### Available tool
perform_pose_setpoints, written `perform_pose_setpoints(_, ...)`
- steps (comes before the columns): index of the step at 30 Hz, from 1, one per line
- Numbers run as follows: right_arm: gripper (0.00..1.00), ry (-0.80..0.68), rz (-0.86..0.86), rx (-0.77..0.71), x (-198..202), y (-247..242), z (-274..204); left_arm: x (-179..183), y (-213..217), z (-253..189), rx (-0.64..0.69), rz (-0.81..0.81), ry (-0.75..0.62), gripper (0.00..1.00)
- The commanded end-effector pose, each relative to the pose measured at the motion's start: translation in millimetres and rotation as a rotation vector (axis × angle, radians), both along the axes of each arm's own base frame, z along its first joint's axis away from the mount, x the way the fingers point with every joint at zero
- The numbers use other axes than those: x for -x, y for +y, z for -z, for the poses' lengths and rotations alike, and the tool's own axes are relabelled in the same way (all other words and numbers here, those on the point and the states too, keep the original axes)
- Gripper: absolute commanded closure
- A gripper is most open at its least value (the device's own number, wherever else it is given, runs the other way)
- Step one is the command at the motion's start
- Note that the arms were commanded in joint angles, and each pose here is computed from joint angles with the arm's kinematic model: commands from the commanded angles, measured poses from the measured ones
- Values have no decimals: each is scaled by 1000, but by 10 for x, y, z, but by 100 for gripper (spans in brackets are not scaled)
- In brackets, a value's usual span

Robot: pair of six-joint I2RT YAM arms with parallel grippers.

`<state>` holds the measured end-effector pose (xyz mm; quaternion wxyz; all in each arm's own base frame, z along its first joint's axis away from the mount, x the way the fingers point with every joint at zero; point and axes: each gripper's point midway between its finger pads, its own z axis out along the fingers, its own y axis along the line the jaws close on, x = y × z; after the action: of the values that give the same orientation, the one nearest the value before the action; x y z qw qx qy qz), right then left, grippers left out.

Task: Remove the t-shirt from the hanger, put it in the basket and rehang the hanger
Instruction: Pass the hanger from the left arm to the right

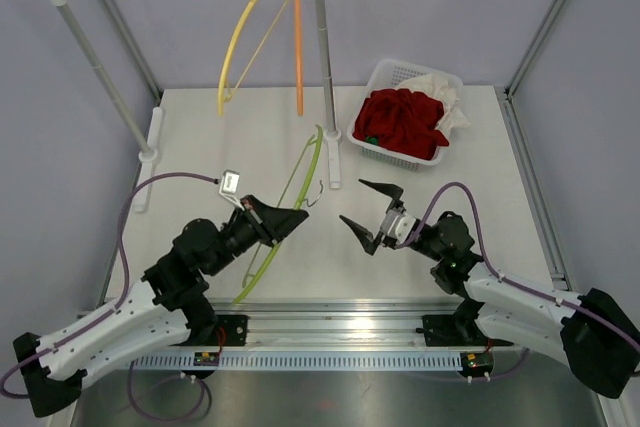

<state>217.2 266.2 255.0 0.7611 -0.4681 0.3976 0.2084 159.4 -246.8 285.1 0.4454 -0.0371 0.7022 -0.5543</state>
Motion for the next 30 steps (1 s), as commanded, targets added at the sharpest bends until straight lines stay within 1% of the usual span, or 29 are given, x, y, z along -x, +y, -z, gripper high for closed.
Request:
perform_pose_setpoints(1,9,-206,43,-106,32,-43,-467,52,-121,-193,163,134,16,100)
perform_pose_setpoints(2,10,-215,45,-97,19,-22,-435,18,-174,-20,149,150,59,100)
perform_pose_setpoints(3,11,-231,48,-106,21,-24,-461,62,-211,-68,185,193,66,100)
perform_pose_setpoints(6,12,-237,52,-87,-41,41,-411,35,-273,20,186,215,96,100)
perform_pose_setpoints(10,18,-227,46,-54,-128,158,-293,57,-288,22,194,232,98,100)
perform_pose_setpoints(16,21,-214,52,-27,-220,241,-136,95,-202,-22,230,222,87,100)
perform_pose_setpoints(17,23,-205,57,-23,-256,268,-82,105,-194,-23,236,224,90,100)
perform_pose_setpoints(19,26,-252,76,-59,-273,251,-161,115,-186,3,241,226,95,100)
perform_pose_setpoints(20,26,-257,83,-52,-309,272,-92,104,-186,30,242,223,109,100)
perform_pose_setpoints(21,27,-297,105,-103,-308,232,-218,100,-182,22,250,221,107,100)
perform_pose_setpoints(22,27,-289,106,-70,-338,285,-99,89,-184,65,248,217,119,100)
perform_pose_setpoints(25,27,-298,131,-55,-414,331,-80,69,-182,81,248,213,126,100)
perform_pose_setpoints(30,27,-297,120,-69,-319,276,-105,-14,-111,139,240,164,131,100)
